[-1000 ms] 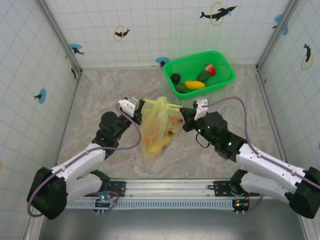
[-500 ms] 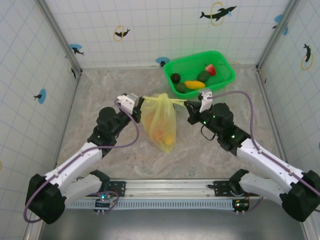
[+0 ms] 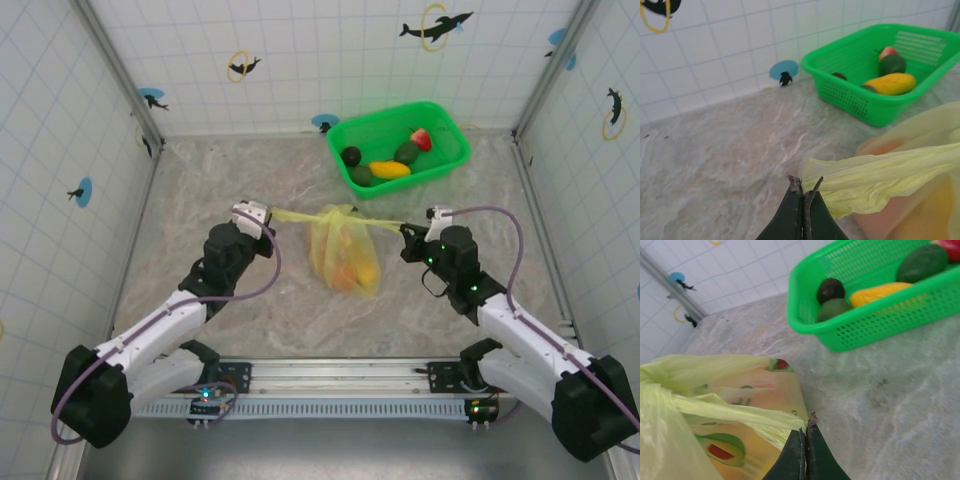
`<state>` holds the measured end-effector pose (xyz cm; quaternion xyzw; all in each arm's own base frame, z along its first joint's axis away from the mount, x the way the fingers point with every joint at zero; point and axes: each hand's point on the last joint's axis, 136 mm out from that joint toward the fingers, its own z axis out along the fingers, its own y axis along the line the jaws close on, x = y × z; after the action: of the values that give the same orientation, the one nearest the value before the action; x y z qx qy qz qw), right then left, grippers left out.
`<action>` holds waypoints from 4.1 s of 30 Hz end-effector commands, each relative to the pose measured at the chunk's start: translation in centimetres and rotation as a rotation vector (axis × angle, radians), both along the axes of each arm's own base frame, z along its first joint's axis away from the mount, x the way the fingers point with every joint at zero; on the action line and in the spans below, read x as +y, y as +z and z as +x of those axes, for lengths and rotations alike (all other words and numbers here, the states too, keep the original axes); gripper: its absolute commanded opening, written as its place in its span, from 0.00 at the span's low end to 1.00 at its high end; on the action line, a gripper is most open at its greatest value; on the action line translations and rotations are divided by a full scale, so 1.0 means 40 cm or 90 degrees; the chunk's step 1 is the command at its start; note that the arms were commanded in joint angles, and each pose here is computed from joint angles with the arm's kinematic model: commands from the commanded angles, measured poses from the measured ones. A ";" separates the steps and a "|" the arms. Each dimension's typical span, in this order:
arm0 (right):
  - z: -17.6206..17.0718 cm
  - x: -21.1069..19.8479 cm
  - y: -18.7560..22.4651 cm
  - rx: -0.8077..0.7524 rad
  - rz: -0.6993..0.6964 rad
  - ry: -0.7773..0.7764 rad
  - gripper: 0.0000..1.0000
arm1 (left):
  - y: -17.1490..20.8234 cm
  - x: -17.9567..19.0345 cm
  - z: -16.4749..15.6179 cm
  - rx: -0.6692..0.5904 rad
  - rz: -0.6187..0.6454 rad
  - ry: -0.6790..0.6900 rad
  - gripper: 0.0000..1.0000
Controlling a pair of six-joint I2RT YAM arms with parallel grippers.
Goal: Place the fake fruits into the plastic bag and tie a complex knot
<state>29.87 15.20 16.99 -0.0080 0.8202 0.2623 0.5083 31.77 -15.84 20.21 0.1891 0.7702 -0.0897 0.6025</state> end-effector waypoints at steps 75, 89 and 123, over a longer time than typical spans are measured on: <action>-0.010 -0.331 -0.238 -0.150 -0.187 -0.156 1.00 | -0.357 0.443 -0.011 0.049 -0.083 0.328 0.98; 0.031 -0.372 -0.293 -0.066 -0.230 -0.216 1.00 | -0.361 0.444 -0.010 0.055 -0.080 0.328 0.98; 0.029 -0.372 -0.295 -0.062 -0.242 -0.220 1.00 | -0.358 0.458 -0.016 0.048 -0.074 0.354 0.98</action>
<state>31.06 0.40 4.64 0.0272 0.8249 0.0216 0.5642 31.14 2.15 5.52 -0.0590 0.8130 0.0258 0.5787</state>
